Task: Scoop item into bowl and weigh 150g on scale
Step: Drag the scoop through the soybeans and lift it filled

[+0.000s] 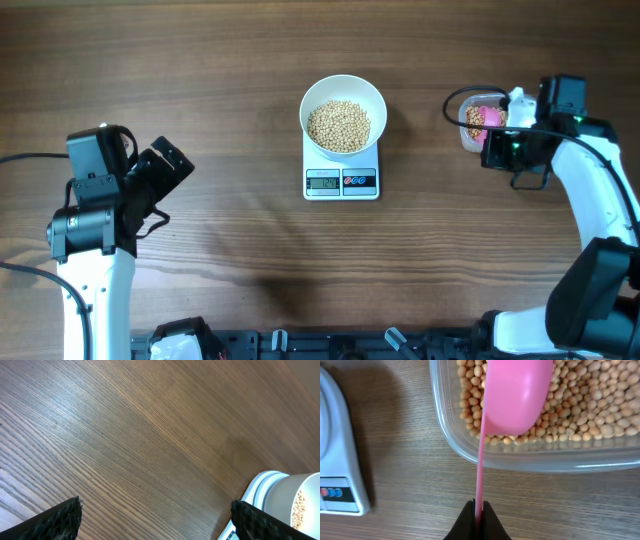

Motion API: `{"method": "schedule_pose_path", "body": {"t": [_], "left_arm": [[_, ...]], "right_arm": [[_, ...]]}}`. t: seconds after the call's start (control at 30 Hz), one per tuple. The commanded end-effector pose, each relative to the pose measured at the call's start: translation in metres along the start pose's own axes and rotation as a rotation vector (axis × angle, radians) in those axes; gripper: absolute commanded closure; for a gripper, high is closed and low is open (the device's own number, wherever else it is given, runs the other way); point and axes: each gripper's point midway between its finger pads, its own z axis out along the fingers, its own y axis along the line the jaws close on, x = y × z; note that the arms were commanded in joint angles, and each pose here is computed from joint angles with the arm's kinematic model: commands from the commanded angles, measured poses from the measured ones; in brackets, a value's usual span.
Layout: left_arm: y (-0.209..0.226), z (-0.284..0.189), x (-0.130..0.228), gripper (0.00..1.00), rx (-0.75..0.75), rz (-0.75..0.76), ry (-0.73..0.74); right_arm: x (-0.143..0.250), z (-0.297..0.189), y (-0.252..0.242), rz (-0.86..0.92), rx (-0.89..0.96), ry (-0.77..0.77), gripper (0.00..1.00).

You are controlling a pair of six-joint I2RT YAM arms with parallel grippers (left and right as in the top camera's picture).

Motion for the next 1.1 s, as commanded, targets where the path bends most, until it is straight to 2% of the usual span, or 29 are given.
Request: {"method": "schedule_pose_path", "body": {"t": [0.0, 0.8, 1.07], "left_arm": [[0.001, 0.001, -0.001, 0.00, 0.001, 0.000, 0.001], [0.001, 0.001, -0.001, 0.00, 0.001, 0.000, 0.001], [0.001, 0.001, -0.001, 0.00, 0.001, 0.000, 0.001]], "right_arm": [[0.007, 0.002, 0.005, 0.066, -0.119, 0.018, 0.96], [-0.012, -0.042, -0.019, 0.300, -0.460, -0.149, 0.96], [-0.022, -0.069, -0.024, 0.366, -0.629, -0.248, 0.96]]}}
